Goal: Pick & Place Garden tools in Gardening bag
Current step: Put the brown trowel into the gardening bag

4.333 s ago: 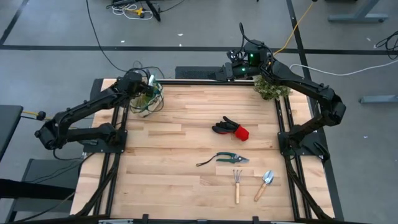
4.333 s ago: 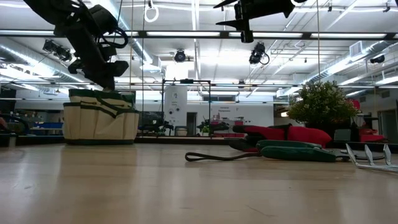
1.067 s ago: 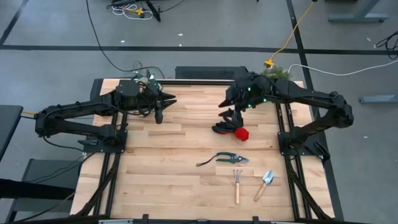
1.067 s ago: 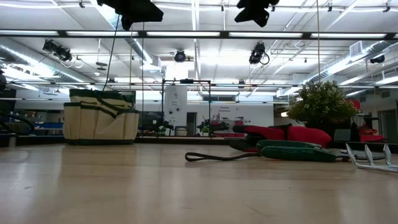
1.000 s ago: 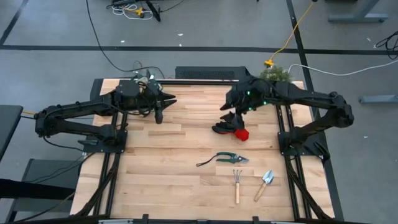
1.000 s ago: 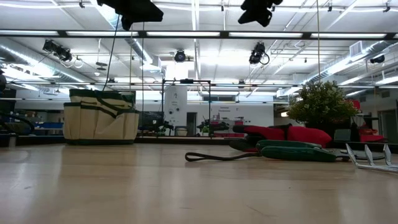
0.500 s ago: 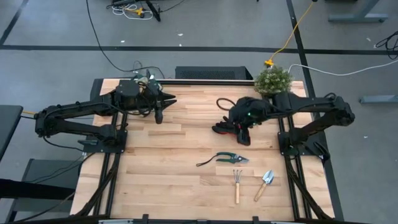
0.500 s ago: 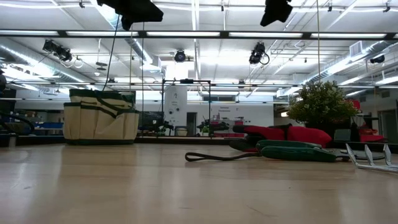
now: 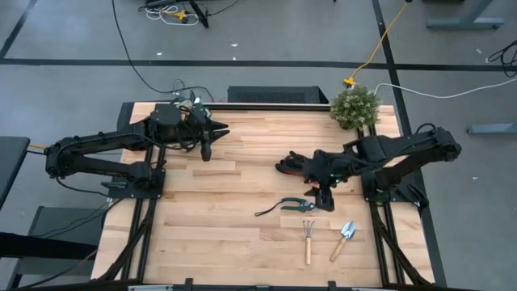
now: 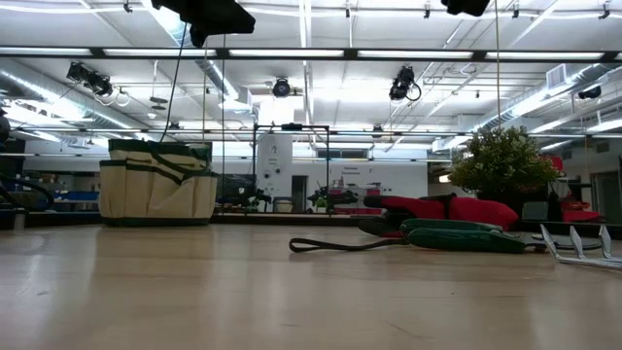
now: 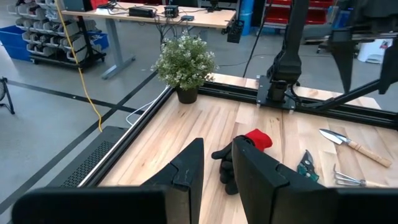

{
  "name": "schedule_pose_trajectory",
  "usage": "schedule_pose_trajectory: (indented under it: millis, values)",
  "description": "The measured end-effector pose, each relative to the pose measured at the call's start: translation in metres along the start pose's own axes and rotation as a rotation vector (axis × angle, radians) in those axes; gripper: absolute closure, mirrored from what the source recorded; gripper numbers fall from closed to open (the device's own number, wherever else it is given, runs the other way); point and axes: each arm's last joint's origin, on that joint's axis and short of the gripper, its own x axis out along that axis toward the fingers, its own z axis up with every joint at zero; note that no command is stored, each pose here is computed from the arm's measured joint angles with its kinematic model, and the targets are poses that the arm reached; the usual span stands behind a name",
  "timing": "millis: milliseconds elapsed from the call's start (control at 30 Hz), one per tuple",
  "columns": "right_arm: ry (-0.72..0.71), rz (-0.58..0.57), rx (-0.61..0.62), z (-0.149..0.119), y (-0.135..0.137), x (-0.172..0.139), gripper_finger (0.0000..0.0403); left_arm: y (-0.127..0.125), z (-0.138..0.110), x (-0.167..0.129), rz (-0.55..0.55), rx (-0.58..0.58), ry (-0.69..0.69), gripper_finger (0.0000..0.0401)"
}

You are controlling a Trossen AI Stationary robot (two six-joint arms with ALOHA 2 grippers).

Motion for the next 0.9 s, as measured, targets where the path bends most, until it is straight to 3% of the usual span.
schedule_pose_trajectory:
  millis: [433,900]
  values:
    - [0.025,-0.016,-0.070,-0.011,0.029,0.008,0.0206,0.000,0.000,0.000,-0.001,-0.001,0.000,0.0312]
    - [0.291,0.032,-0.182,-0.036,0.058,0.033,0.0206,0.000,0.000,0.000,-0.001,0.000,0.000,0.0312]
